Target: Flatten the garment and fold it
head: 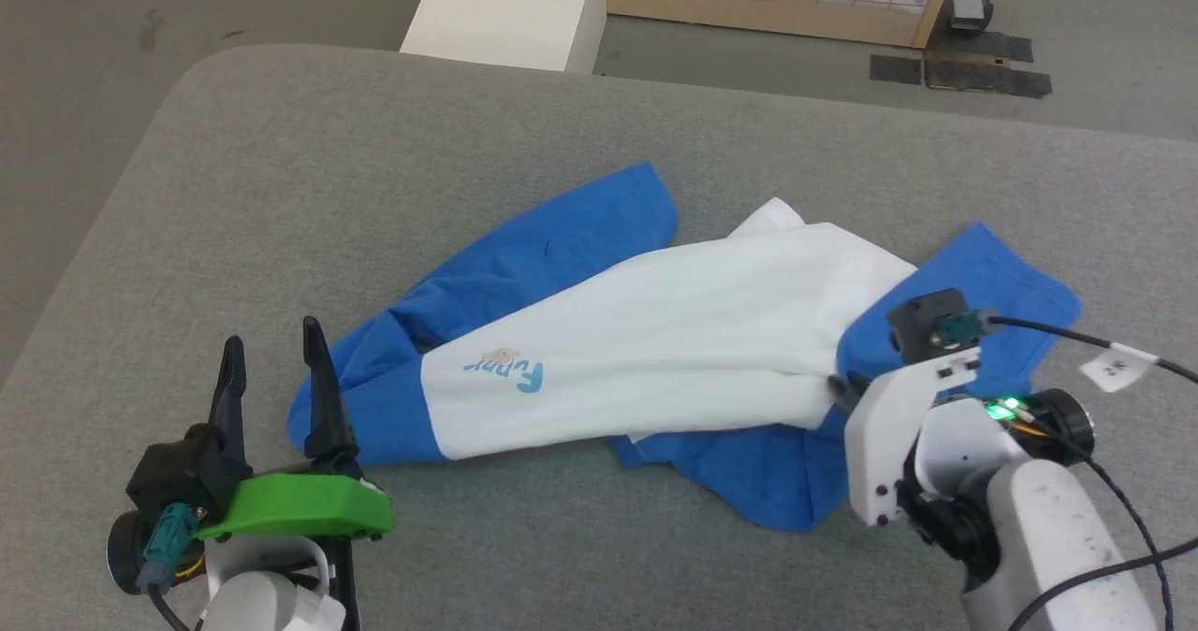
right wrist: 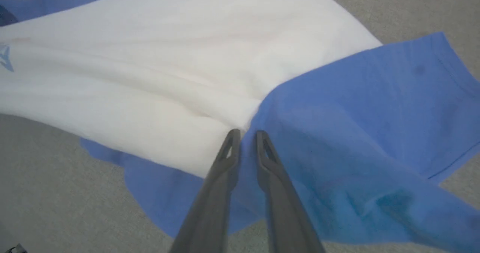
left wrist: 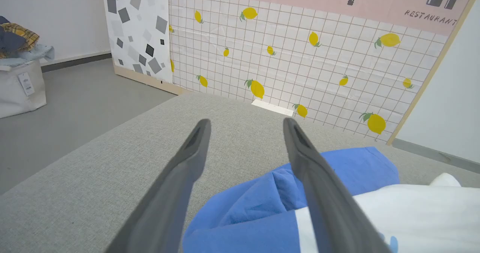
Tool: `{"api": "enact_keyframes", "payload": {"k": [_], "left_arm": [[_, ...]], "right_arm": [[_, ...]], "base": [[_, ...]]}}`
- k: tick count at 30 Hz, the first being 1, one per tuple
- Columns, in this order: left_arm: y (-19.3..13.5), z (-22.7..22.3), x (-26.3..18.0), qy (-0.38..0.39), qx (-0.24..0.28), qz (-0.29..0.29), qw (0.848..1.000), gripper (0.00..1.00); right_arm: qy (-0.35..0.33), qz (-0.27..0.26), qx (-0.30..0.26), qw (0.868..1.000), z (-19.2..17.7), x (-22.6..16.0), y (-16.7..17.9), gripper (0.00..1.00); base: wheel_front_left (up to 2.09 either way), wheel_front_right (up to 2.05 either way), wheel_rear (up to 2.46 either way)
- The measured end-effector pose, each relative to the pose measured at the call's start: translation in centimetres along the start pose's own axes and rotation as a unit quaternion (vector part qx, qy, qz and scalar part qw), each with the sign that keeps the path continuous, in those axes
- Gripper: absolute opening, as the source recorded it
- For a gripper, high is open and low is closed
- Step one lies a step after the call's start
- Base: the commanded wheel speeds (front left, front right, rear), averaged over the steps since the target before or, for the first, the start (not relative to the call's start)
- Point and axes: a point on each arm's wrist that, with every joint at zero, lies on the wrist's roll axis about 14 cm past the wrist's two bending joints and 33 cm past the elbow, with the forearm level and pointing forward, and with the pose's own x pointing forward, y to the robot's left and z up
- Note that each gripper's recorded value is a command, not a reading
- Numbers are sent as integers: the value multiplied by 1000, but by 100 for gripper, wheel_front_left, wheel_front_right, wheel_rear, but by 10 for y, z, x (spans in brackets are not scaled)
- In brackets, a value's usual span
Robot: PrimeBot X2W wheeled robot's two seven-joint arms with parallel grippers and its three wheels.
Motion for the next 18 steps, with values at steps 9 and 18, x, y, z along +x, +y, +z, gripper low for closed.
{"api": "enact_keyframes", "payload": {"k": [9, 18], "left_arm": [[-11, -3, 2, 2, -10, -14, 1000, 100], [-24, -13, 2, 16, -16, -34, 999, 100]], "right_arm": [[-104, -84, 103, 986, 23, -43, -74, 0], [-77, -268, 224, 934, -59, -121, -190, 0]], "base": [[0, 0, 0], [0, 0, 0]]}}
